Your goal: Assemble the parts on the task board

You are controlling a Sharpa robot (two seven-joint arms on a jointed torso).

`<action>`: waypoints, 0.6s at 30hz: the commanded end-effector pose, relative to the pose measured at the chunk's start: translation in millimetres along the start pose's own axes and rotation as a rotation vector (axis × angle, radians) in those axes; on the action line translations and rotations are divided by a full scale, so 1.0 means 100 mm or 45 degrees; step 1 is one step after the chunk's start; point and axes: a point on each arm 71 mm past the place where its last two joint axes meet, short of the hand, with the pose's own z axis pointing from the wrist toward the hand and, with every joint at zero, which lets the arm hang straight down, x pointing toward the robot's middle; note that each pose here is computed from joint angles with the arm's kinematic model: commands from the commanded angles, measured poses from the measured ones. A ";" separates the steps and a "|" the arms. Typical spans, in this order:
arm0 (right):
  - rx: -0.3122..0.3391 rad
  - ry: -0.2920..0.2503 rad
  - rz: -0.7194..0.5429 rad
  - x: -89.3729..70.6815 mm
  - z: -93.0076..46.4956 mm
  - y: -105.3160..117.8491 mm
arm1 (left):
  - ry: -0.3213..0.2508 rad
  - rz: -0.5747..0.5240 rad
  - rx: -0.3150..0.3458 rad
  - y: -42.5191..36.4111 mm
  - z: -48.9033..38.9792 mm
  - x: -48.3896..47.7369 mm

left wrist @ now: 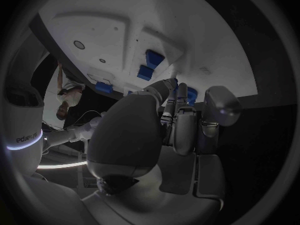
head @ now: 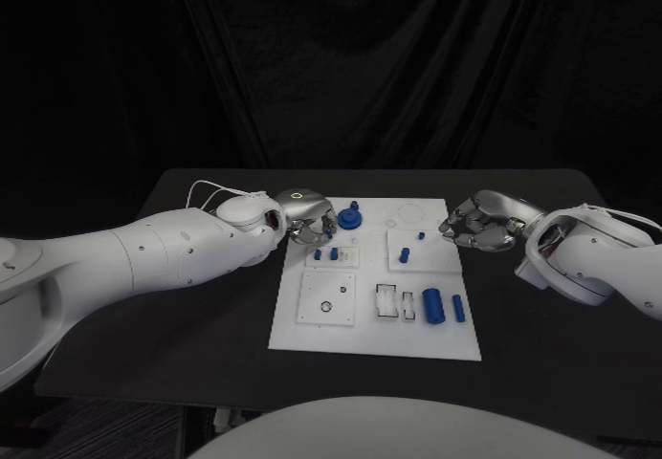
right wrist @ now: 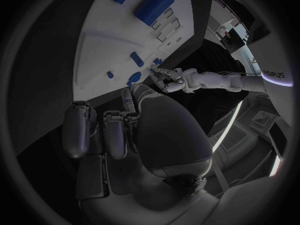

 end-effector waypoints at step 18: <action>0.029 0.014 0.000 0.02 0.00 -0.02 | 0.036 -0.007 0.031 -0.092 0.059 0.064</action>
